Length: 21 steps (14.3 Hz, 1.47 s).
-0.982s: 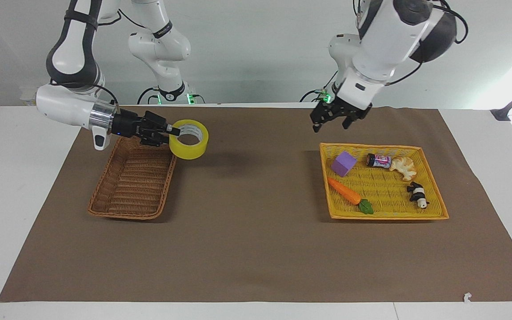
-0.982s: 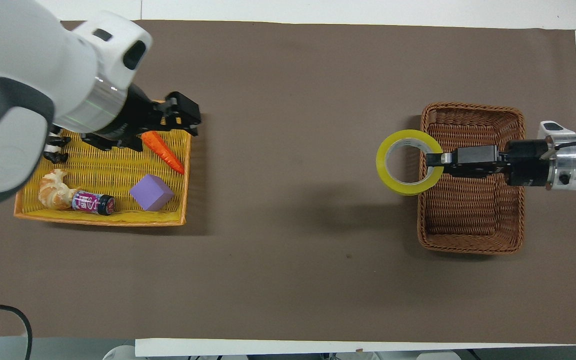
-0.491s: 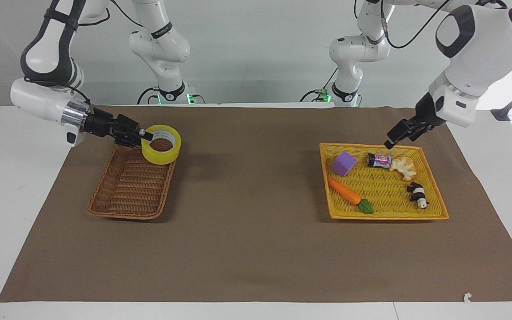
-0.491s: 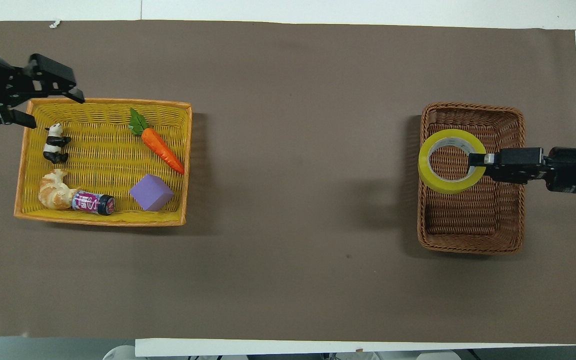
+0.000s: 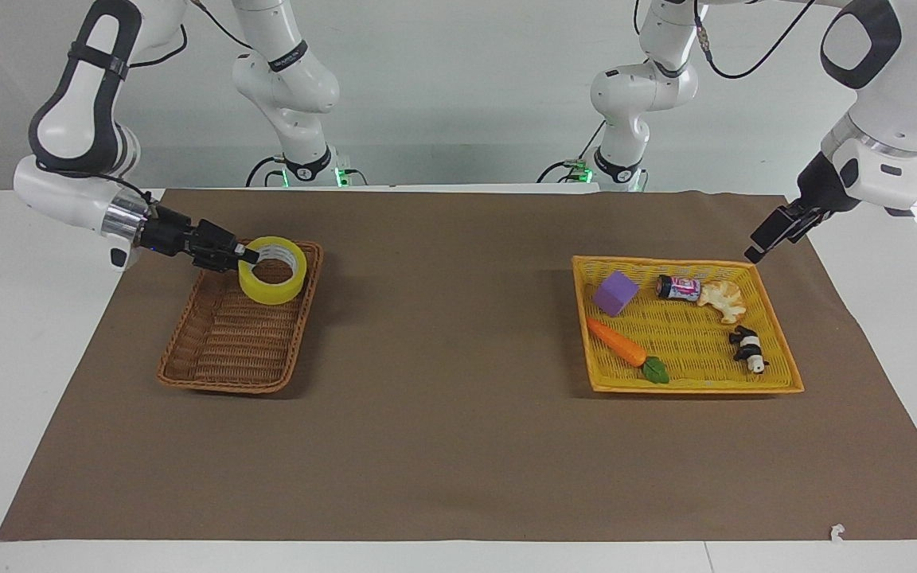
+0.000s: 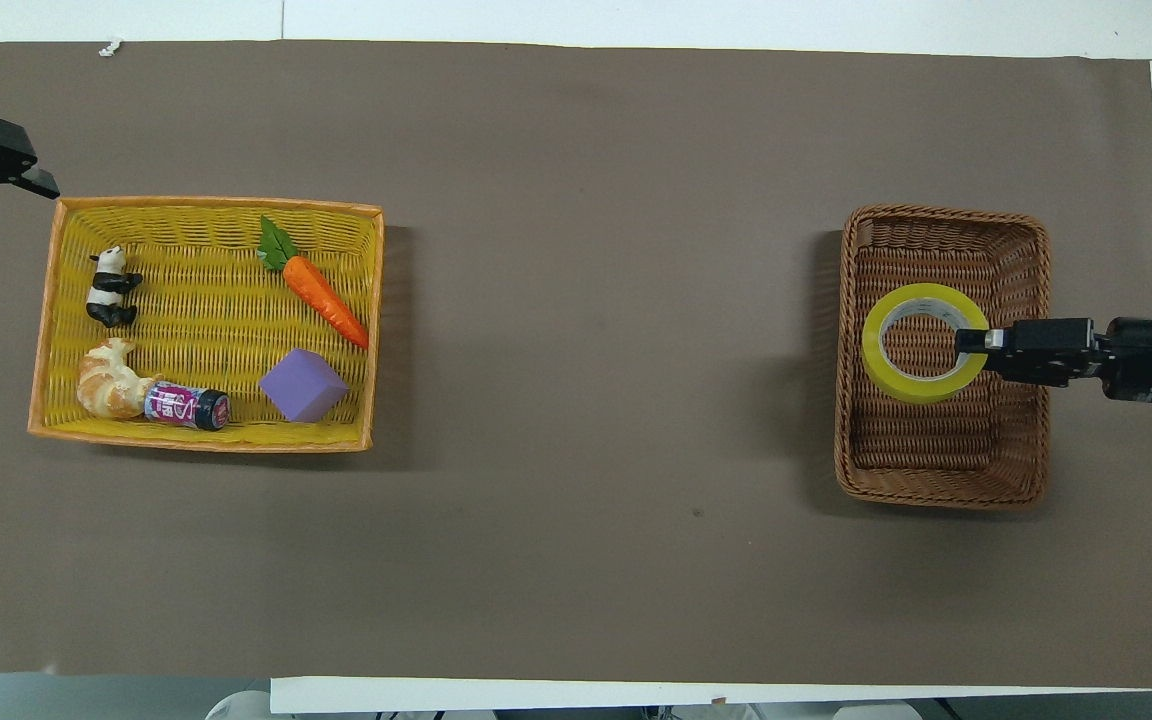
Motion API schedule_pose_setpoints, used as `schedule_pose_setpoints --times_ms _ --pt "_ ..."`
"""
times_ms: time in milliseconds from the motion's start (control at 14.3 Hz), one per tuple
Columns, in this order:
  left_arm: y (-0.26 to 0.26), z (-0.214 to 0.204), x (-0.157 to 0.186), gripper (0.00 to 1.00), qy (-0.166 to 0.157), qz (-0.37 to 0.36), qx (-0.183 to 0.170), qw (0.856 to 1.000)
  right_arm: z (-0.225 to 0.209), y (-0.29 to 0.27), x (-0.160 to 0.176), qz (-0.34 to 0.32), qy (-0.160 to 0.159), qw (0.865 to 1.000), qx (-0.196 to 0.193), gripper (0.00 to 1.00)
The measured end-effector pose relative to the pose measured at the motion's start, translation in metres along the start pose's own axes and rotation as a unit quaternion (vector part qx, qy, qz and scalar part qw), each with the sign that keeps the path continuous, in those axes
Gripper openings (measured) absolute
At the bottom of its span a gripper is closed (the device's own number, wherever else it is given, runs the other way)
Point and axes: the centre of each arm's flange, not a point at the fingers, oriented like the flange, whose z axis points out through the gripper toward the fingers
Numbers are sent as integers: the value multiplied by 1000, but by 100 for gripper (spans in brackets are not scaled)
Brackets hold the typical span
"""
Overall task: Move tape to another basket
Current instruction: 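Lower the tape into the wicker basket with the right gripper, then open the right gripper and draw it back from the tape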
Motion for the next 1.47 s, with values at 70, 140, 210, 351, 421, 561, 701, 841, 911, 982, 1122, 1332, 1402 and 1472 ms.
schedule_pose_setpoints --times_ms 70,140,210,351,421,561,701,841,911,982,1122,1332,1402,1472 --pt "-4 0 2 100 0 -4 2 1000 -1 6 -1 -5 -3 1000 -6 55" --pt "-10 2 3 100 -1 -9 3 1000 -3 13 -1 -12 -4 1000 -8 55" --pt "-14 5 4 100 -5 -13 5 1000 -6 25 -1 -19 -4 1000 -8 55" --pt "-17 12 -1 100 -13 -11 10 1000 -6 56 0 -31 -6 999 -4 55" --pt "-17 16 -4 100 -17 -2 12 1000 -4 69 1 -35 -6 999 -5 55" --pt "-14 18 -12 100 -21 14 15 1000 1 86 4 -38 -7 999 -14 55" --pt "-11 21 -20 100 -25 46 17 998 2 90 5 -40 -10 999 -25 55" --pt "-12 25 -28 100 -30 71 20 997 0 91 5 -43 -16 998 -38 54" --pt "-13 27 -30 100 -33 80 21 996 -1 91 5 -45 -18 998 -40 54" --pt "-13 28 -32 100 -34 87 22 995 -1 91 5 -45 -18 998 -42 60" --pt "-13 29 -34 100 -35 94 23 995 -4 89 7 -49 -19 998 -46 81" --pt "-8 33 -38 100 -38 104 24 994 -15 79 14 -70 -27 995 -73 100" --pt "-7 36 -39 100 -41 106 25 993 -22 73 17 -81 -30 993 -86 100" --pt "-6 39 -40 100 -44 108 26 993 -29 64 21 -94 -32 990 -101 100"
